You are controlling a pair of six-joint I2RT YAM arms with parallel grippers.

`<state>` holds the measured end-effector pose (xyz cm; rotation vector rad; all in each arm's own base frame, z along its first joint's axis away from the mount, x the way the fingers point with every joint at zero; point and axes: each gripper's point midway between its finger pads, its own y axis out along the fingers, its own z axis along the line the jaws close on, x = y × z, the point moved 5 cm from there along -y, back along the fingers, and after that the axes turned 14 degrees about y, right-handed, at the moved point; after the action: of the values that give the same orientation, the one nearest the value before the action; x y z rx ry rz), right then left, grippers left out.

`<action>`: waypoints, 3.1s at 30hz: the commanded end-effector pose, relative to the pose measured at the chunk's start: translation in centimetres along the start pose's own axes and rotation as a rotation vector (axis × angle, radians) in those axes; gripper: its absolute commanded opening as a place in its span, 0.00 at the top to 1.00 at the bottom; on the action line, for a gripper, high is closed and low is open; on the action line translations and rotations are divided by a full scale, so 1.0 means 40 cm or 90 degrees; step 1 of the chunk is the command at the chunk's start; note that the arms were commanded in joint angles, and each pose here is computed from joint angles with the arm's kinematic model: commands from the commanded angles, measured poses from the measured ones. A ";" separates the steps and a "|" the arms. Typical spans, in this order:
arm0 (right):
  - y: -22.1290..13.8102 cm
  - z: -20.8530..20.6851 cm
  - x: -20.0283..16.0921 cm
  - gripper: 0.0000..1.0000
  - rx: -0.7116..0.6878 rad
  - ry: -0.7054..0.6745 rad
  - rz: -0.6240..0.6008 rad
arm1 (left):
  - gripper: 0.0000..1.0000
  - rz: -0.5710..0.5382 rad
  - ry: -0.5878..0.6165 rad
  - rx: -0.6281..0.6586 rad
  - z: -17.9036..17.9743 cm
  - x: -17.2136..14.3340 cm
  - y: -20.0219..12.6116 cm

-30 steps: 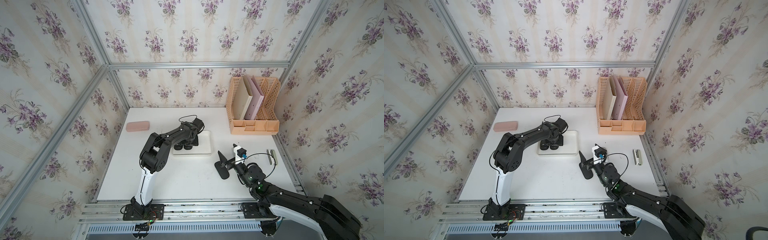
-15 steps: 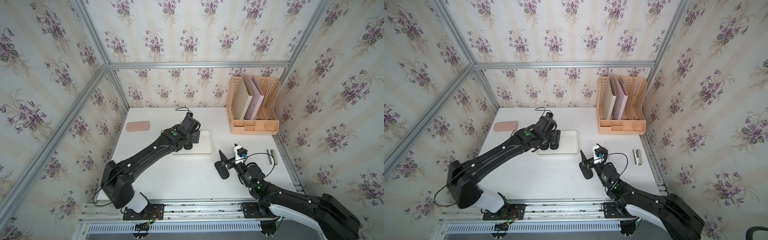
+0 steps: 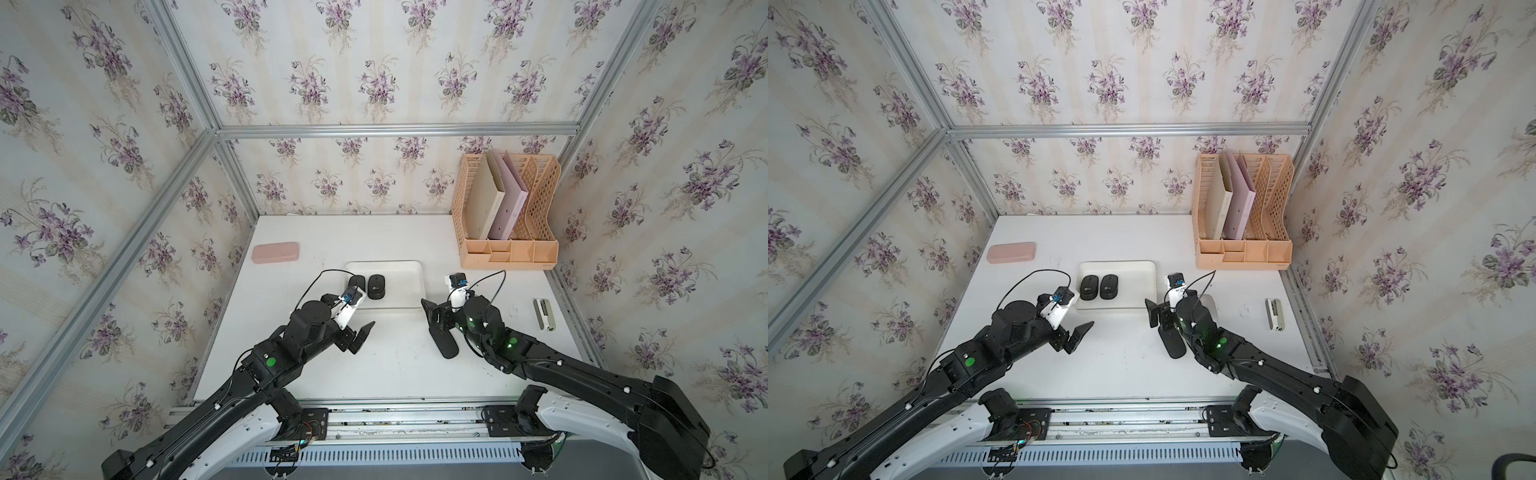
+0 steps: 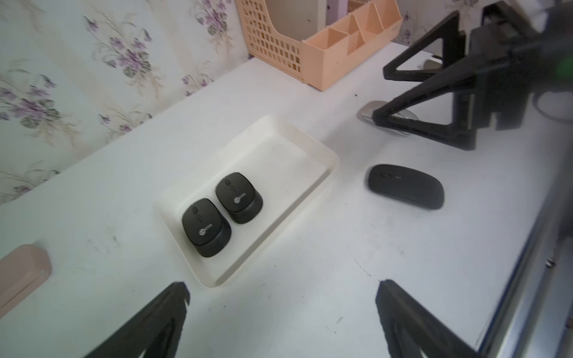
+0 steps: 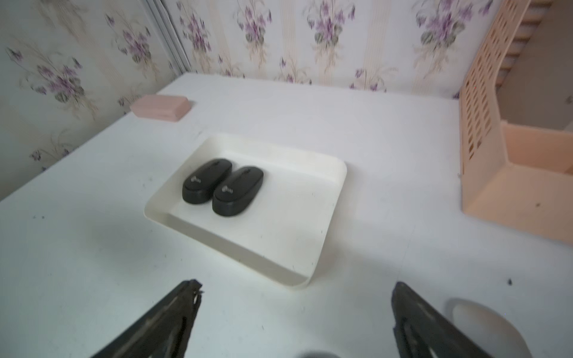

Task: Put the mouse in the storage box
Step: Pick up the mouse from the center of the board, then place the mouse in the storage box.

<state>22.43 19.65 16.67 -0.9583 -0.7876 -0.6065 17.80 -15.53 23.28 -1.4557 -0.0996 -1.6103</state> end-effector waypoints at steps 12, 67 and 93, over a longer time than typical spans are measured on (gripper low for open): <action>0.028 -0.048 -0.183 0.04 -0.096 0.034 0.305 | 0.01 0.113 0.010 -0.145 -0.048 0.002 -0.061; 0.189 0.147 0.145 0.50 -0.096 0.008 0.190 | 0.01 0.146 -0.028 0.227 0.103 -0.081 -0.105; 0.495 0.078 0.002 0.52 -0.198 0.155 0.256 | 0.01 0.204 -0.030 0.337 0.148 -0.104 -0.119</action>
<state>36.02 31.55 8.52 -1.2665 -0.2983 -0.4283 18.31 -6.97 23.53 -1.0442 -0.2558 -1.1723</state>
